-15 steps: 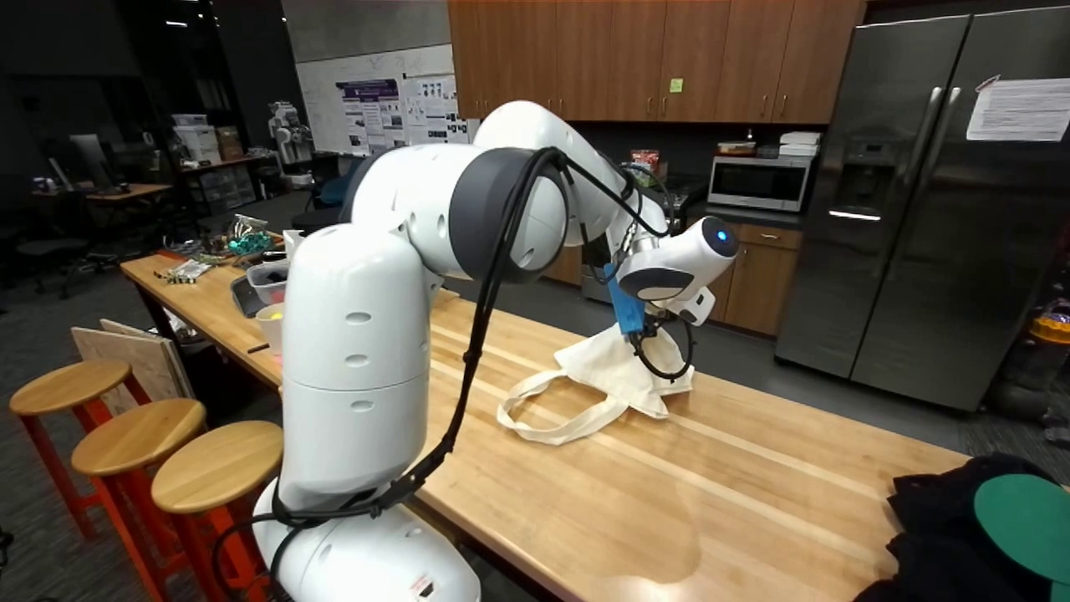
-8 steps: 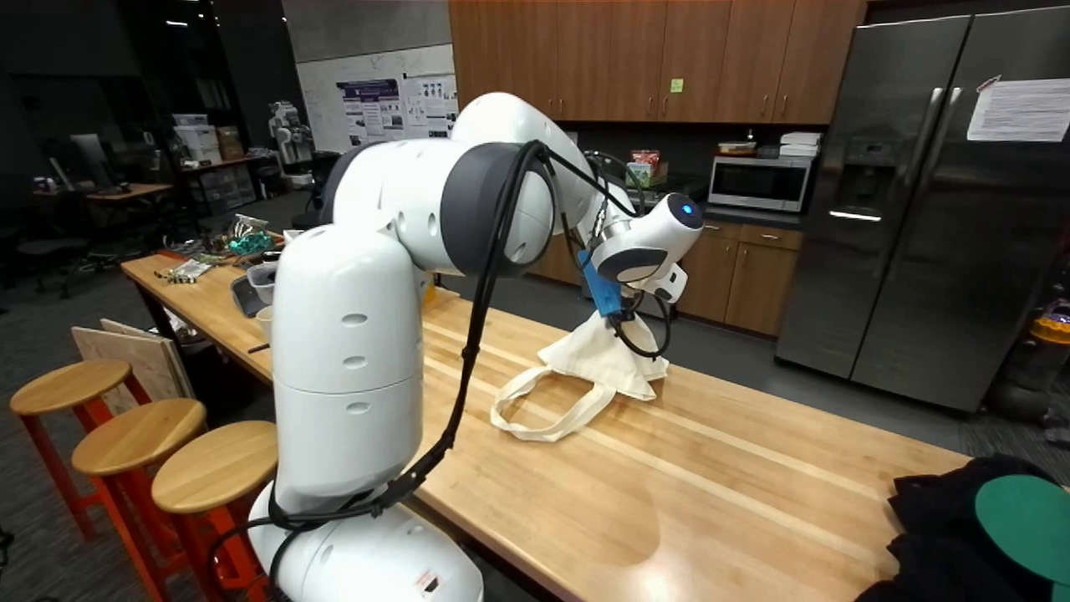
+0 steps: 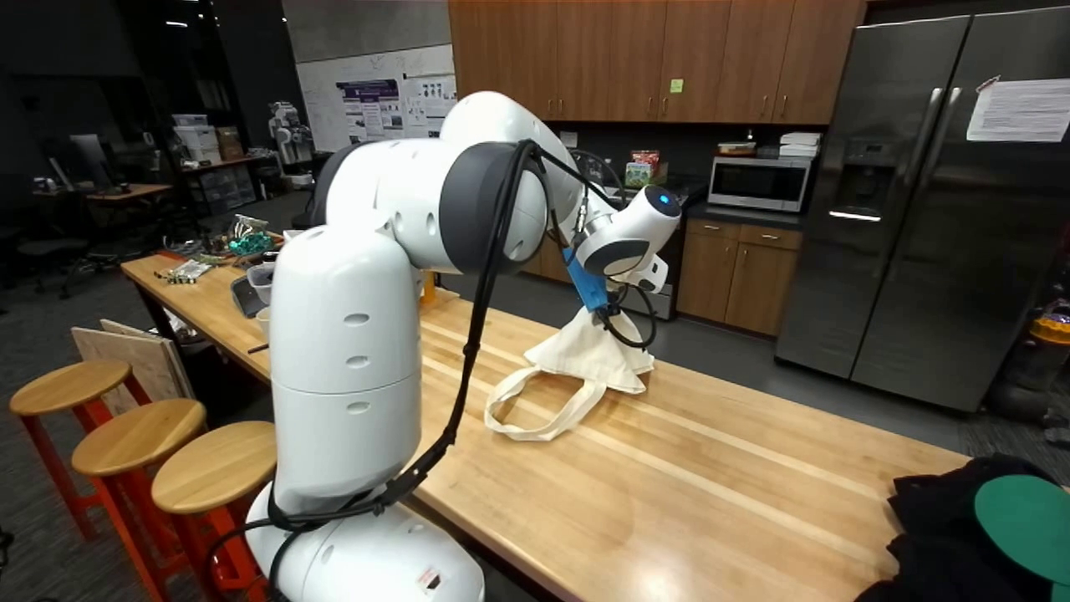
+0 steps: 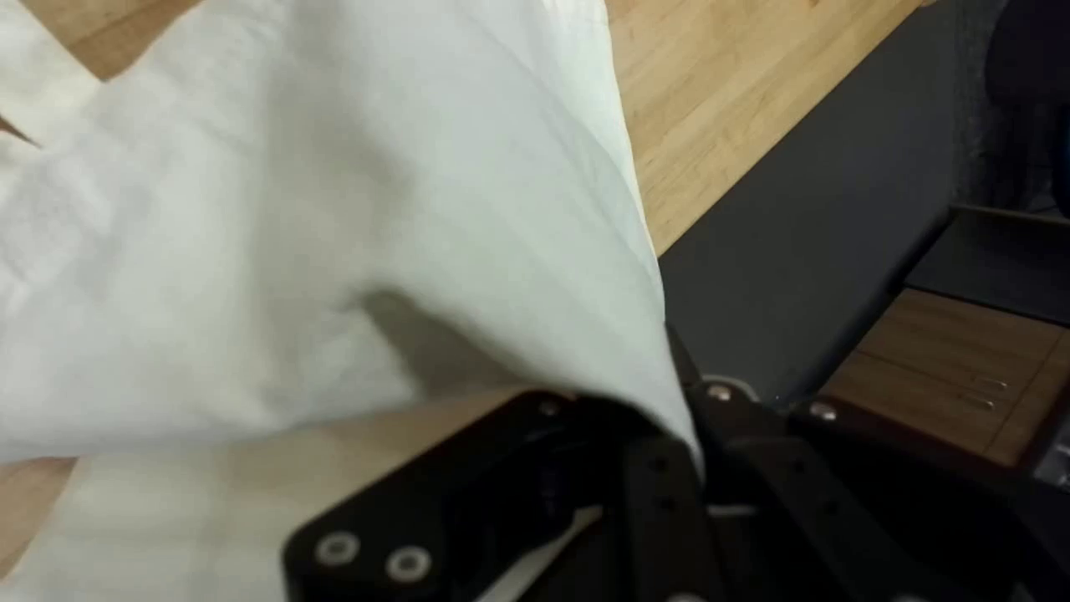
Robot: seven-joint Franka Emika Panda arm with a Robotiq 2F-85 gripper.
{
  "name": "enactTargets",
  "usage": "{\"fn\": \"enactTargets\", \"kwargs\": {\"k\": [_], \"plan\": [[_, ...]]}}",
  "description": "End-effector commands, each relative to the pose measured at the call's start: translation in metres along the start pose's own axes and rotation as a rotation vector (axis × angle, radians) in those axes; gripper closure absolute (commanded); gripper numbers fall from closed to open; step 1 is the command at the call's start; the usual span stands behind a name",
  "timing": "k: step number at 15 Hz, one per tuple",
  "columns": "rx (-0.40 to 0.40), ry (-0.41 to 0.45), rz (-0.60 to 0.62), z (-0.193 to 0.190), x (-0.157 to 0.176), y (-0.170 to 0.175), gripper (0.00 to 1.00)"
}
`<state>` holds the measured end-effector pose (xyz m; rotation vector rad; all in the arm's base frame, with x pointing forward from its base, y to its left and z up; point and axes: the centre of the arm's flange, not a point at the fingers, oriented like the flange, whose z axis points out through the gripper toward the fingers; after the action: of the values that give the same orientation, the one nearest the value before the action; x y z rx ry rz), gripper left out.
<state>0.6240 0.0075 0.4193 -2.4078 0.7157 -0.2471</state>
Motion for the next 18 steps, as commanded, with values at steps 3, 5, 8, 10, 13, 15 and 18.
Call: {"fn": "enactTargets", "kwargs": {"k": [3, 5, 8, 10, 13, 15, 18], "plan": [[-0.045, 0.008, -0.060, 0.007, -0.024, -0.028, 0.99], [-0.060, 0.005, -0.081, 0.013, -0.031, -0.035, 0.99], [-0.081, 0.008, -0.114, 0.021, -0.041, -0.042, 0.99], [-0.095, 0.011, -0.133, 0.026, -0.045, -0.045, 0.99], [-0.109, 0.009, -0.160, 0.032, -0.053, -0.048, 0.99], [-0.120, 0.006, -0.178, 0.036, -0.058, -0.051, 0.99], [-0.133, -0.001, -0.199, 0.043, -0.065, -0.055, 0.99]]}}
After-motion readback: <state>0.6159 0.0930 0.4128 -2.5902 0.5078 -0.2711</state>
